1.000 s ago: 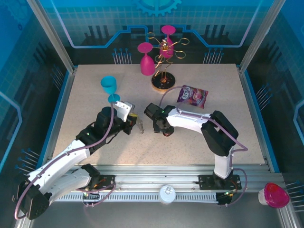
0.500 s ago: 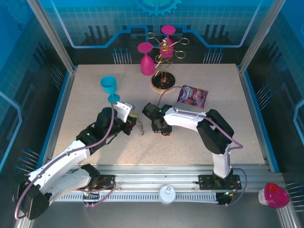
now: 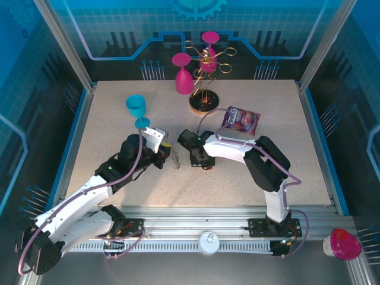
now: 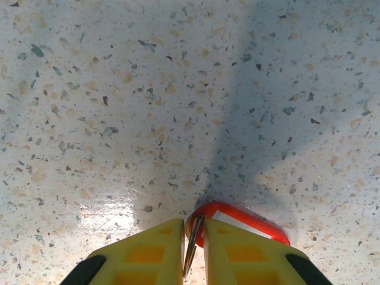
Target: Put the keys on the keyring
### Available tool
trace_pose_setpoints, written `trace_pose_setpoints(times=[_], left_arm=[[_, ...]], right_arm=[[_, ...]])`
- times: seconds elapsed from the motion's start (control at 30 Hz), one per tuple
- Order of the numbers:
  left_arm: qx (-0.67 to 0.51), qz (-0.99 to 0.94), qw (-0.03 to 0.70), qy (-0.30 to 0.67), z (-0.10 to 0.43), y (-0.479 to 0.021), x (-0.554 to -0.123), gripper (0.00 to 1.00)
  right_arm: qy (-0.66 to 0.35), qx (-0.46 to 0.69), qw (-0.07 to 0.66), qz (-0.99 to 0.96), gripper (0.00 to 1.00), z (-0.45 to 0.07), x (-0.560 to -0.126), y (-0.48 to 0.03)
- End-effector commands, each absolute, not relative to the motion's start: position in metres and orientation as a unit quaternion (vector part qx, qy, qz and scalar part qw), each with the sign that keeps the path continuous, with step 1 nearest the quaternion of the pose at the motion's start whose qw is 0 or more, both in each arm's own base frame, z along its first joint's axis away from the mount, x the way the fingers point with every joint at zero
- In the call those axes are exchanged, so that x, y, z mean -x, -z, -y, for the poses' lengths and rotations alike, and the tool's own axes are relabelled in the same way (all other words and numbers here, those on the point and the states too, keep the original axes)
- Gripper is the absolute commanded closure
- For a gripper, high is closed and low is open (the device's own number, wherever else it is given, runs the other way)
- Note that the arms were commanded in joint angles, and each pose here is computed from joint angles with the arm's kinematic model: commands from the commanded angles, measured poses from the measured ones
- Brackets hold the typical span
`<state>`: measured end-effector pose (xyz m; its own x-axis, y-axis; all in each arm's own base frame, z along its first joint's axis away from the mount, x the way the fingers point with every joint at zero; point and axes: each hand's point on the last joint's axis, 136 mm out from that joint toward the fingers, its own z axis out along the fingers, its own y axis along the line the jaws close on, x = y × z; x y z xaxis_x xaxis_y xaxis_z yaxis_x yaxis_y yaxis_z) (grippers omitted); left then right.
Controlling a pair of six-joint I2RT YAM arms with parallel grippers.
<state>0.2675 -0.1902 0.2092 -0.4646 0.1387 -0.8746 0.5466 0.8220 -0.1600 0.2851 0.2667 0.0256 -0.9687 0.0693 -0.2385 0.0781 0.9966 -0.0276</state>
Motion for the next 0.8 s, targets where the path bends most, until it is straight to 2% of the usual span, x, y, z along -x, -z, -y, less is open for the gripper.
trace_pose_setpoints(times=[0.0,0.23,0.43,0.63,0.77], left_arm=[[-0.214,-0.817,0.49,0.217,0.19,-0.216,-0.268,1.0],[-0.216,-0.817,0.49,0.213,0.189,-0.216,-0.268,1.0],[-0.222,-0.816,0.49,0.212,0.19,-0.215,-0.268,1.0],[-0.249,-0.804,0.497,0.211,0.194,-0.222,-0.266,1.0],[-0.287,-0.78,0.508,0.227,0.207,-0.235,-0.264,1.0]], right_arm=[[0.032,-0.039,0.122,-0.991,0.85,-0.266,-0.285,-0.028],[0.026,-0.03,0.135,-0.99,0.92,-0.267,-0.288,-0.039],[0.014,0.0,0.169,-0.986,0.99,-0.268,-0.287,-0.069],[-0.046,0.113,0.229,-0.966,1.0,-0.264,-0.275,-0.11],[-0.125,0.221,0.293,-0.922,1.0,-0.264,-0.26,-0.145]])
